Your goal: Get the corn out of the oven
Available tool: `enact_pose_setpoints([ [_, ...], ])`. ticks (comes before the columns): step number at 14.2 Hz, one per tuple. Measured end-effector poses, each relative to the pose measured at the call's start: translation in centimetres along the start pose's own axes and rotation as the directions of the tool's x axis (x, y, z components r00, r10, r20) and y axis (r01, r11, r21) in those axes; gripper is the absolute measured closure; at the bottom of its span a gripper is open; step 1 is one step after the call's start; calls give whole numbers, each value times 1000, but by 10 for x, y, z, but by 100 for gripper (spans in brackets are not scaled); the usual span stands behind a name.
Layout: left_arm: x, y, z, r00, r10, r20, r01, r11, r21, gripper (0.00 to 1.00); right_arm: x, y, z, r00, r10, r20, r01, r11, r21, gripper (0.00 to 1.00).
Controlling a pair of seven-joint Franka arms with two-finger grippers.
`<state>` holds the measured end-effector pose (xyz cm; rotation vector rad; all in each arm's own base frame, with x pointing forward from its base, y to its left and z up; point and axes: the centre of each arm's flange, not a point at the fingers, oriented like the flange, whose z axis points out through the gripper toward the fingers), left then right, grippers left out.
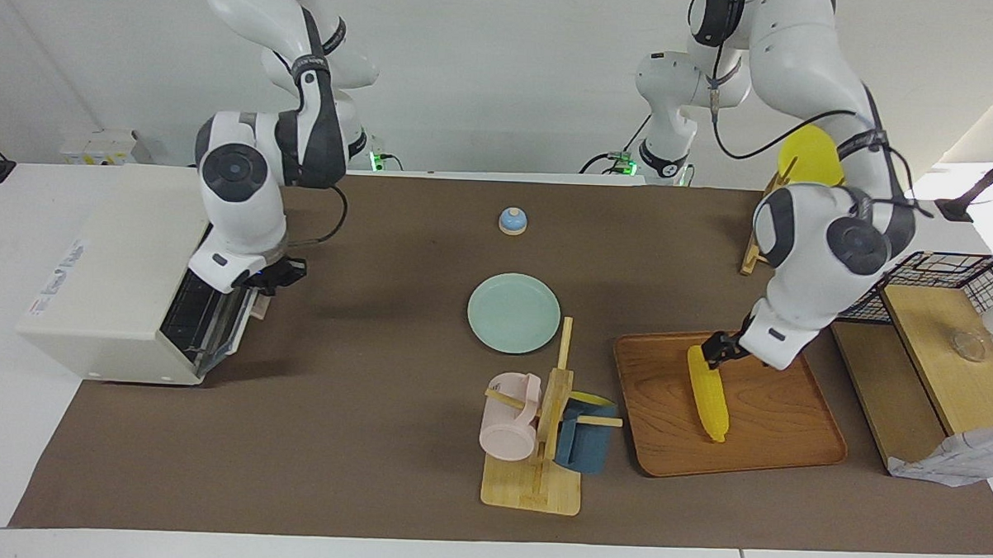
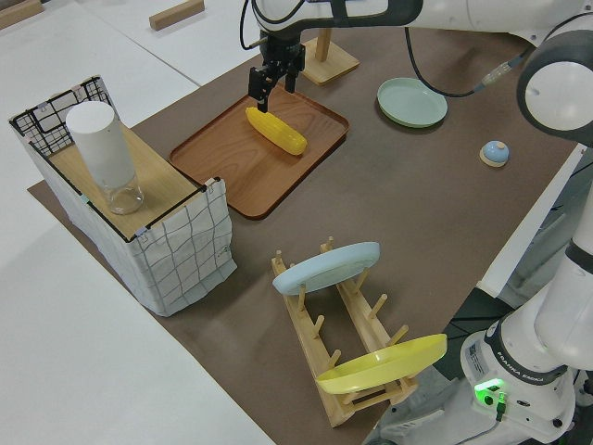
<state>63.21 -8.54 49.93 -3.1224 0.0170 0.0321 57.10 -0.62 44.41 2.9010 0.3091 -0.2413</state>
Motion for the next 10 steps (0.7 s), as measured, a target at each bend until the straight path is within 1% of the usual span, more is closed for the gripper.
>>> enact_pose_setpoints([
  [1, -24, -18, -46, 1000, -13, -4, 13, 1000, -8, 0, -8, 19, -3, 1000, 14, -2, -14, 1000, 5, 83],
  [2, -47, -33, -83, 1000, -14, -13, 13, 1000, -15, 0, -14, 33, -5, 999, 34, -6, -34, 999, 20, 83],
  [3, -68, -45, -111, 1000, 3, -21, -4, 1000, -21, 0, -18, 40, -10, 998, 54, -13, -53, 997, 50, 81],
  [4, -84, -52, -129, 999, 23, -23, -23, 999, -25, 0, -23, 42, -22, 997, 70, -26, -68, 994, 85, 70],
  [5, -94, -55, -138, 999, 35, -22, -36, 999, -26, 0, -29, 40, -42, 996, 82, -43, -76, 990, 118, 60],
  [6, -96, -56, -140, 999, 43, -21, -44, 999, -26, 0, -37, 37, -70, 995, 86, -58, -77, 987, 144, 50],
  [7, -95, -55, -137, 999, 48, -15, -48, 999, -21, 0, -47, 35, -102, 993, 89, -71, -76, 983, 168, 40],
  [8, -92, -54, -133, 998, 55, -7, -55, 998, -16, 0, -58, 35, -133, 992, 91, -86, -73, 978, 195, 25],
  [10, -89, -53, -126, 997, 79, 4, -79, 997, -11, 0, -73, 36, -170, 989, 96, -111, -69, 972, 224, 6],
])
